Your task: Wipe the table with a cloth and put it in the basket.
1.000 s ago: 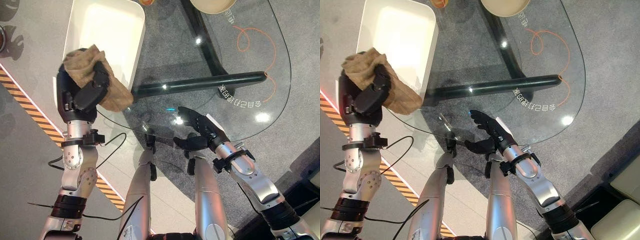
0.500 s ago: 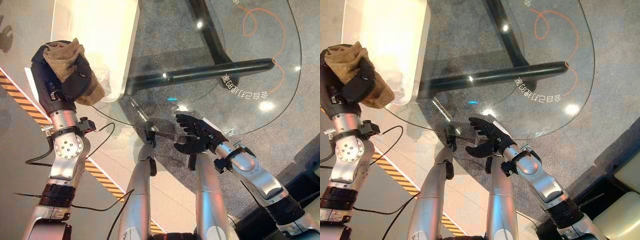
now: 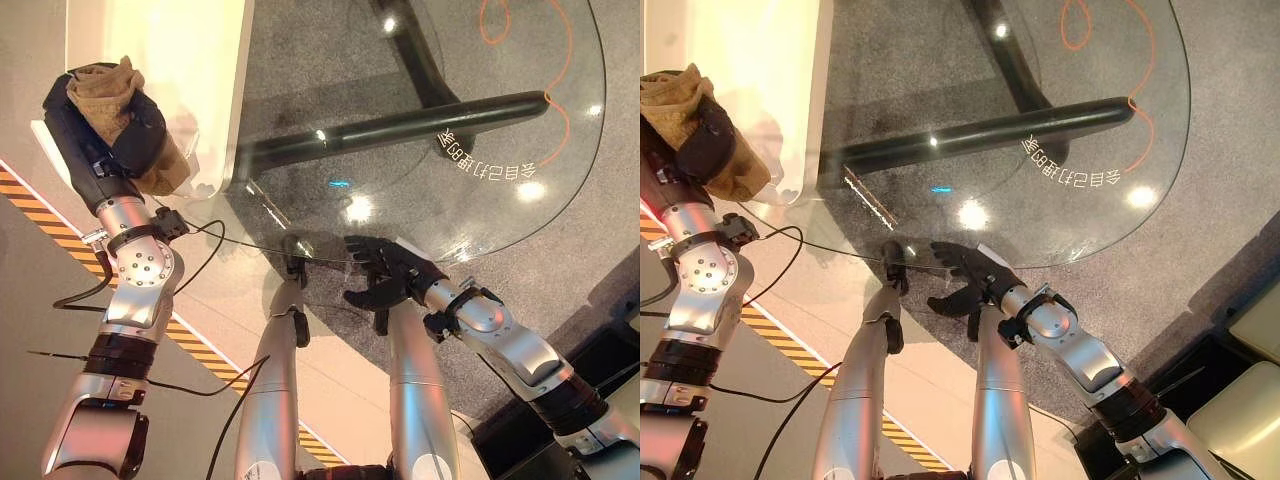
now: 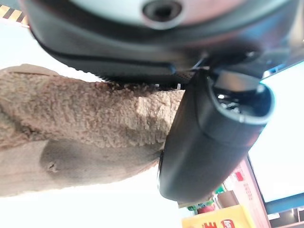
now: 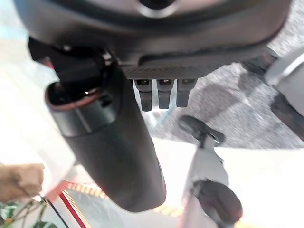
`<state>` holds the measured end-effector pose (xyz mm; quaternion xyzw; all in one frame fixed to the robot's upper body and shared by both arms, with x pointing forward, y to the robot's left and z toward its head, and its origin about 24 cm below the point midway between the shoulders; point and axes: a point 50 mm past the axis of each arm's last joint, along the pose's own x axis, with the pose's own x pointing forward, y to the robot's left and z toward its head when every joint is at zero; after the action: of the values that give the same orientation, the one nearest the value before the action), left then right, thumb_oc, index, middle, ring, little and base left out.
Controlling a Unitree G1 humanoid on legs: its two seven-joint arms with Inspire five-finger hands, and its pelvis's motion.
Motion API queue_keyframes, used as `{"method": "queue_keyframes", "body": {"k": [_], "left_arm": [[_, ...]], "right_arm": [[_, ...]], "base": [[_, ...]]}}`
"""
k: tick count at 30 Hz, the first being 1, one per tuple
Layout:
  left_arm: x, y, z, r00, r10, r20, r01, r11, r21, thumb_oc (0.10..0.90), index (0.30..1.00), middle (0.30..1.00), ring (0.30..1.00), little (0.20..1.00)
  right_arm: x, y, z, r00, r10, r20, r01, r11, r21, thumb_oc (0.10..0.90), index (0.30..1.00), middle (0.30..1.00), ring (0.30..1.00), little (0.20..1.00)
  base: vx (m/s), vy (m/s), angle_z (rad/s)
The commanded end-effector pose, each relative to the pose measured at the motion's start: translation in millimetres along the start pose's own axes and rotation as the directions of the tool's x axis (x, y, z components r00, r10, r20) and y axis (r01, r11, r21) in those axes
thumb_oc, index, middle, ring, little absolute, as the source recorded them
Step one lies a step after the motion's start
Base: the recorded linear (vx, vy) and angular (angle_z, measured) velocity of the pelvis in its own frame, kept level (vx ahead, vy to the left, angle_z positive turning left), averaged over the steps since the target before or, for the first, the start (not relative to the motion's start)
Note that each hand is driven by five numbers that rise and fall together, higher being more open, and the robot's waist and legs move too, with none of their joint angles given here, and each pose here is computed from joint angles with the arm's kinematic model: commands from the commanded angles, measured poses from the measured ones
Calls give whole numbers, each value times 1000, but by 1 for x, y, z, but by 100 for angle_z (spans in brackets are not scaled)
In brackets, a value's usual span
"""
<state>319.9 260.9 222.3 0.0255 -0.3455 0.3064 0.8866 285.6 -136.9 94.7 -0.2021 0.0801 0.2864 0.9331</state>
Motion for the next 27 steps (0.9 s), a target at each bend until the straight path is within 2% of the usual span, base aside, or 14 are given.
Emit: {"method": "queue_keyframes", "body": {"k": [1,4,12,20,27], "left_arm": [[33,12,63,931,104,349,-79,993,-83,100,300,300,300,200],[35,8,63,929,97,358,-78,995,-69,100,300,300,300,200],[49,8,49,938,86,337,-148,976,161,100,300,300,300,200],[67,6,49,946,135,295,-196,962,190,100,300,300,300,200],[78,-7,42,977,100,188,-141,966,219,100,300,300,300,200]], "right_arm": [[-7,21,10,986,156,53,-157,988,13,800,900,900,900,900],[-6,22,4,986,165,33,-166,986,10,800,900,900,900,900],[-8,16,0,980,200,-4,-200,980,-13,800,900,900,900,900],[-5,6,6,978,206,18,-206,978,-8,800,900,900,900,900],[5,3,19,981,192,31,-192,981,0,800,900,900,900,900]], "base": [[19,37,-3],[10,41,-1],[-6,52,-2],[-3,18,-2],[-1,-3,0]]}}
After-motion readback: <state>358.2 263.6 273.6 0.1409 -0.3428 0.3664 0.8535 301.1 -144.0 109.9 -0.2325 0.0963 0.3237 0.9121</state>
